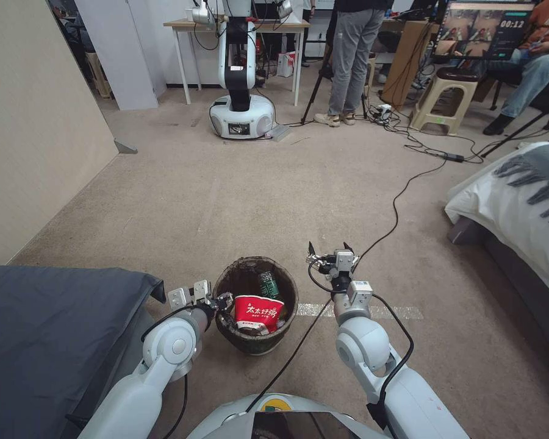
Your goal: Pick up the trash bin, then pick up the garbage from the floor and place it into the trash bin.
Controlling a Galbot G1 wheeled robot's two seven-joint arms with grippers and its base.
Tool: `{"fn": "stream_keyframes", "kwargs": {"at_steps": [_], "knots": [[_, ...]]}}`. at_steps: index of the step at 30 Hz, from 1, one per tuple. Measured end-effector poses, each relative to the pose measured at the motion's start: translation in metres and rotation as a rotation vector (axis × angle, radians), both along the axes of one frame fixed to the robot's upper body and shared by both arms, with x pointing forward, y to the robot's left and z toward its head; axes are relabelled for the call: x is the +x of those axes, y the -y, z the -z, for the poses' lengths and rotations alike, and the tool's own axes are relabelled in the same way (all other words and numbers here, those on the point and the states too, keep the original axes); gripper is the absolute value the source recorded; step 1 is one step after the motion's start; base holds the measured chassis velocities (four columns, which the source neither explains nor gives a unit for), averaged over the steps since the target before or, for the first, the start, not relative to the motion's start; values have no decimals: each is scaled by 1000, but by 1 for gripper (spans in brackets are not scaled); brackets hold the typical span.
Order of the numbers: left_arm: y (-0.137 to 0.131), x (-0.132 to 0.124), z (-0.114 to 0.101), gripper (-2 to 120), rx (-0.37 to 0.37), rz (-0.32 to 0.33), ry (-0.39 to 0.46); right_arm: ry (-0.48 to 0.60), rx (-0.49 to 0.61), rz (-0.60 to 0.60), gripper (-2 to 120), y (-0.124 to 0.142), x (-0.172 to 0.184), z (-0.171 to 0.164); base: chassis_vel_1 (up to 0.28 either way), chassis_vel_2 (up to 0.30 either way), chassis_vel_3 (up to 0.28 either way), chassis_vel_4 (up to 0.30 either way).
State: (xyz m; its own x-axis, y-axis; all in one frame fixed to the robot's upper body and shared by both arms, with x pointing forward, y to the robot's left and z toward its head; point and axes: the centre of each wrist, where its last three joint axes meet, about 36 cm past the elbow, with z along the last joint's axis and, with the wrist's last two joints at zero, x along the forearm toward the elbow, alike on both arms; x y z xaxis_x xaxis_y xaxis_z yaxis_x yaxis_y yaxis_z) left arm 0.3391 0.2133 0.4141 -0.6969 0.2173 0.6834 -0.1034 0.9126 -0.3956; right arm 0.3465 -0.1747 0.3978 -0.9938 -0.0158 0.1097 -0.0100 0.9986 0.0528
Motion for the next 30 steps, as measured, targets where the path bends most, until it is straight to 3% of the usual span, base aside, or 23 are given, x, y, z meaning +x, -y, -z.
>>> {"fn": "stream_keyframes", "kwargs": {"at_steps": [2, 4, 8, 13, 16, 17, 18, 21, 23, 24, 25, 27, 30], "knots": [[0, 0, -2, 59, -2, -1, 7, -1, 0, 0, 100, 0, -1, 0, 0, 0, 0, 0], [-2, -1, -8, 71, -7, -8, 29, -2, 4, 1, 100, -2, -2, 0, 0, 0, 0, 0], [-3, -2, -13, 81, -6, -16, 52, -2, 8, 3, 100, -3, -3, 0, 0, 0, 0, 0], [-4, -6, -23, 97, 31, -29, 115, 2, 14, 5, 100, -5, -4, 0, 0, 0, 0, 0], [-6, -10, -26, 100, 102, -40, 185, 9, 16, 8, 100, -6, -4, -1, 0, 0, 0, 0], [-8, -12, -26, 100, 156, -52, 239, 17, 13, 11, 100, -5, -4, -1, 0, 0, 0, 0], [-8, -12, -26, 100, 156, -52, 239, 17, 13, 11, 100, -5, -4, -1, 0, 0, 0, 0], [-12, -19, -27, 100, 279, -83, 372, 35, -3, 27, 100, 0, -2, -2, 0, 0, 0, 0], [-13, -20, -27, 100, 292, -87, 387, 38, -6, 29, 100, 1, -2, -2, 0, 0, 0, 0], [-14, -24, -27, 100, 354, -99, 458, 46, -17, 40, 100, 6, -1, -3, 0, 0, 0, 0], [-14, -24, -27, 100, 354, -99, 458, 46, -17, 40, 100, 6, -1, -3, 0, 0, 0, 0], [-14, -33, -23, 100, 434, -110, 556, 64, -29, 63, 100, 15, 1, -6, 0, 0, 0, 0], [-13, -36, -20, 100, 459, -118, 588, 70, -32, 73, 100, 18, 2, -7, 0, 0, 0, 0]]}}
